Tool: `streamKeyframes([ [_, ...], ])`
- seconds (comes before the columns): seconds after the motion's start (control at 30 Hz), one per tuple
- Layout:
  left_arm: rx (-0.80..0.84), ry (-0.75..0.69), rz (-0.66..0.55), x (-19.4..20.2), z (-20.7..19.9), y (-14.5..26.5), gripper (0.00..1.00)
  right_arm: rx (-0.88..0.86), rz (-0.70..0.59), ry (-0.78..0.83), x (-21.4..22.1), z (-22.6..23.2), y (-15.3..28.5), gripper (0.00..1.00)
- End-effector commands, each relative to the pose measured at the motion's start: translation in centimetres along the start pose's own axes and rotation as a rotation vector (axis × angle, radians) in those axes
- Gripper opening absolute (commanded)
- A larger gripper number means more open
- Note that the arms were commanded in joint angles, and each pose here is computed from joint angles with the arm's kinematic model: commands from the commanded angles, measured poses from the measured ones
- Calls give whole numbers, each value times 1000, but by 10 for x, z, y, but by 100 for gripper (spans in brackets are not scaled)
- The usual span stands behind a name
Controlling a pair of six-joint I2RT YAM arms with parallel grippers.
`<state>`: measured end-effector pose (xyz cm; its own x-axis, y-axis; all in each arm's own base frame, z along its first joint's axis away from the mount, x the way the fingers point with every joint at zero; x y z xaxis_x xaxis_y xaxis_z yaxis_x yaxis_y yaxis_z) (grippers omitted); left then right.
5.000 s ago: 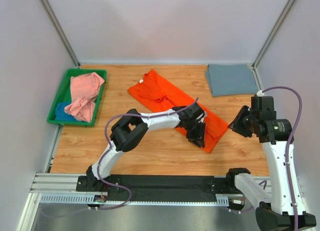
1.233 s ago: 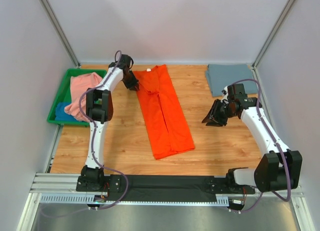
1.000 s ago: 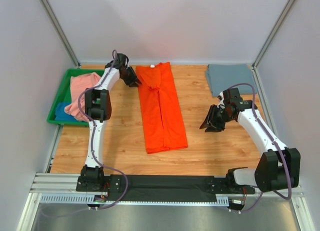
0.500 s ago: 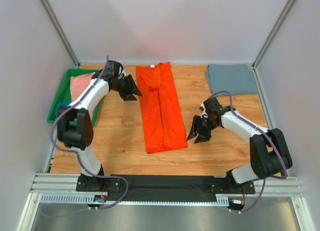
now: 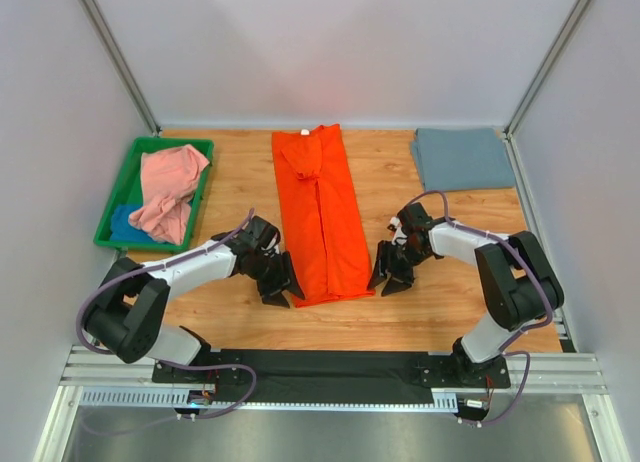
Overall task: Fold and stack the t-shirts
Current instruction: Fold the tshirt
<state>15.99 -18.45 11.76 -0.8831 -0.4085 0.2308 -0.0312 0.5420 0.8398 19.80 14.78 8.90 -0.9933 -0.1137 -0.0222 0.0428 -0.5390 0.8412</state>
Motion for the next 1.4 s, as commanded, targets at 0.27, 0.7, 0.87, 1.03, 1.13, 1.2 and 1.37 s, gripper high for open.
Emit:
streamKeyframes([
  [0.27,46,67,-27,7,2,-11,56,-9,0,30,0,-10,-15,41],
  [0.7,11,71,36,4,7,-32,41,13,-4,16,4,-12,-15,13],
  [0.87,-34,83,41,4,12,-33,6,27,-7,-6,5,-10,-12,0],
  [1.03,-76,105,81,16,26,-25,0,68,27,-35,23,-2,-12,0],
  [1.13,-84,134,90,25,36,-18,0,90,49,-36,39,3,-14,0],
  [1.2,-74,140,98,30,43,-17,0,92,54,-24,52,7,-15,0],
  [1.37,-124,153,132,41,57,-10,0,112,34,-29,73,21,-12,0],
])
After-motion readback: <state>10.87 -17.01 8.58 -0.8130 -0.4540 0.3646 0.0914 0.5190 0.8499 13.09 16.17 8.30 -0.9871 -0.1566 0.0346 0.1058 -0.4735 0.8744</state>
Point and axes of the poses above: each gripper's point midway between its finger pads, its own y axis back along the fingers, its own z axis along the line the jaws close on, x = y × z, the point moved 8 cm from there along y, back along the fingers, and after that the axes turned 14 degrees about y, right-handed, at the moved point
